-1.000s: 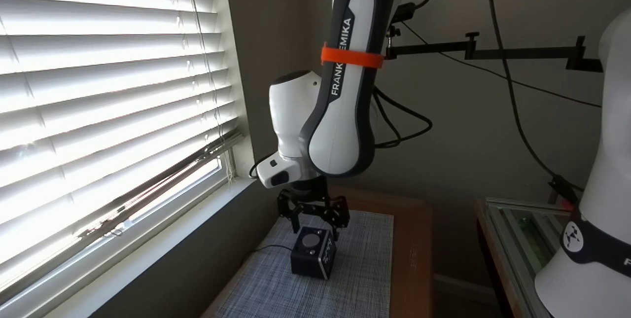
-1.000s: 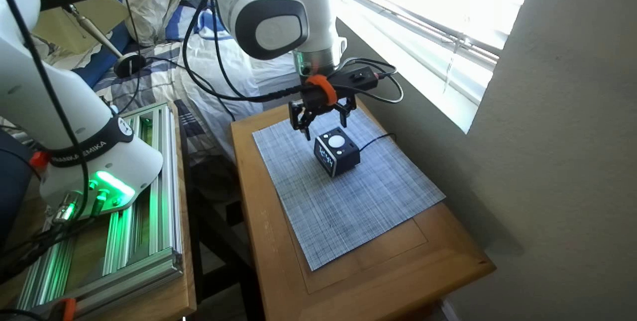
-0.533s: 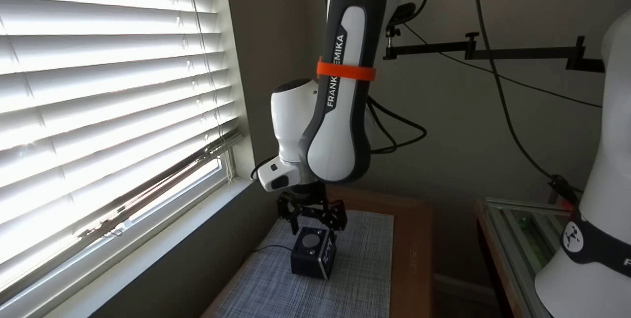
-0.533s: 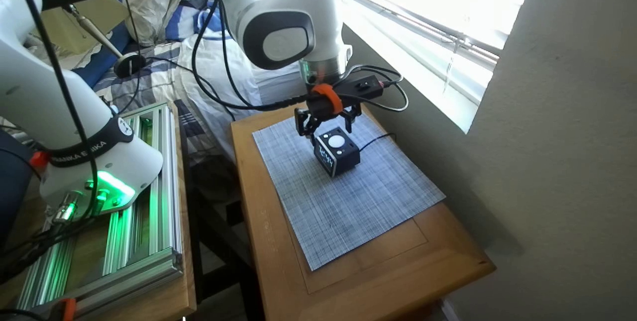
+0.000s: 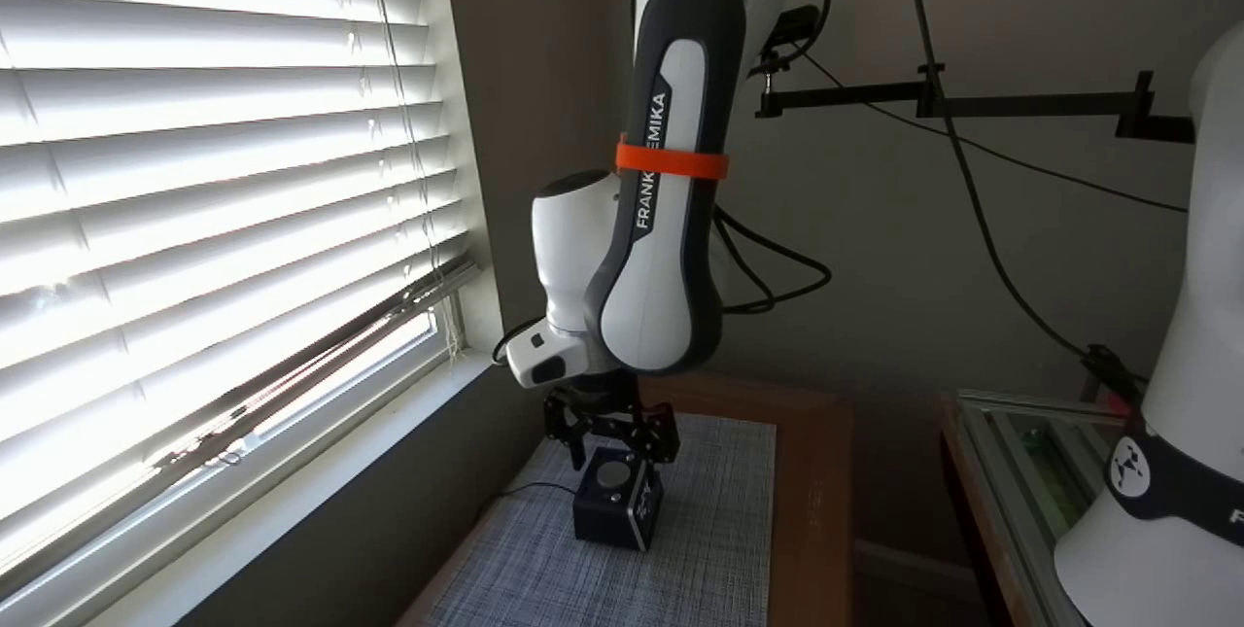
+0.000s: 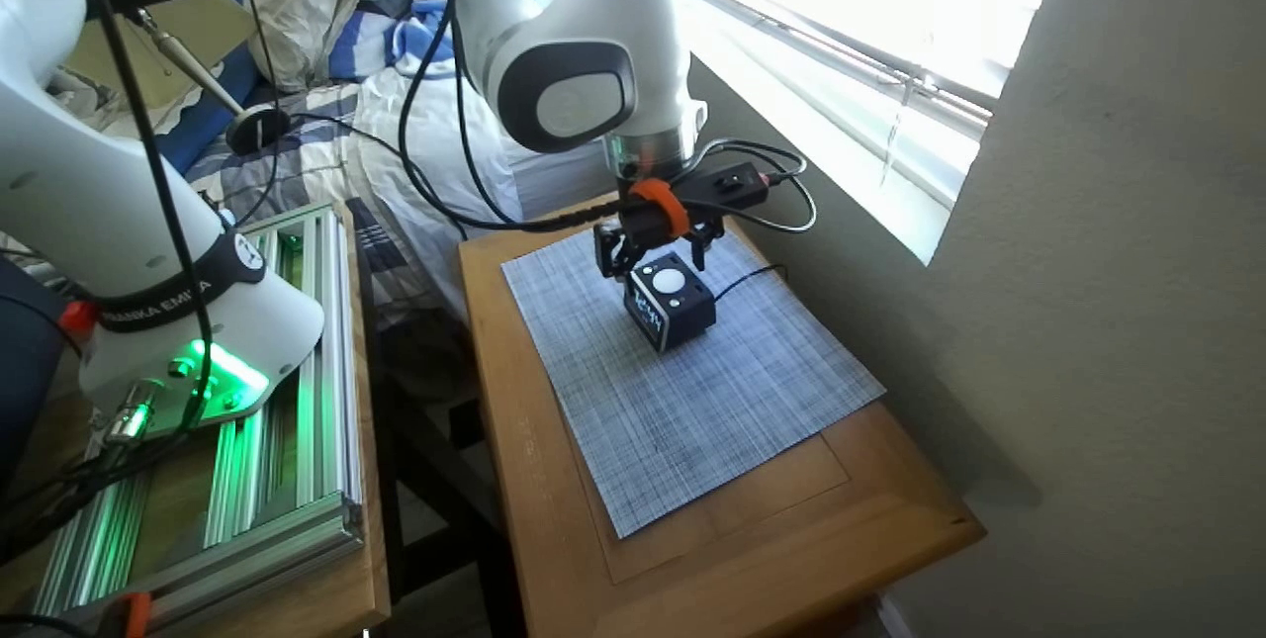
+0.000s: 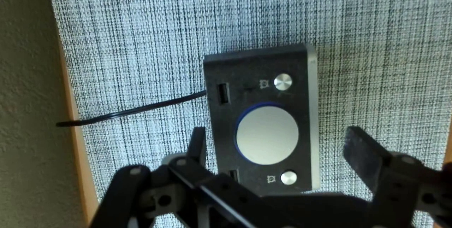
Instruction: Pick up the black digital clock and turn it ninety degrees to the left
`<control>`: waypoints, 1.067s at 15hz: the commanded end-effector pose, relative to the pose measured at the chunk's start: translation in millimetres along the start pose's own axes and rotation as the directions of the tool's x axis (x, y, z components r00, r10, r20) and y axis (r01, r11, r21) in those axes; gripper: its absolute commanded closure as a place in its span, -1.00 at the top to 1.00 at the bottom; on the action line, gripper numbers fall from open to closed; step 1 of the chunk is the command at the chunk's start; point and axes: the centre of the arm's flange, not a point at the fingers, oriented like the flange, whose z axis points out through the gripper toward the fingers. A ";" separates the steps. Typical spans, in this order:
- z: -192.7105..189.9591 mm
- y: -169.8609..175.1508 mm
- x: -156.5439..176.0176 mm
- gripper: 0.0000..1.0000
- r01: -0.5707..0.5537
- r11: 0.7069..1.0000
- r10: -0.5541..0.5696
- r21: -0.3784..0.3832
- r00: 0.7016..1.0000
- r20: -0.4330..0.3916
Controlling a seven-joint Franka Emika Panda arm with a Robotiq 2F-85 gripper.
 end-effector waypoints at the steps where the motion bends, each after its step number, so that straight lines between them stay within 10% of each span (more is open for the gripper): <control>1: 10.2 7.3 -2.3 1.00 0.009 1.000 -0.009 -0.021 1.000 -0.008; 16: 20.3 11.9 -3.8 1.00 0.003 1.000 -0.003 -0.013 1.000 -0.011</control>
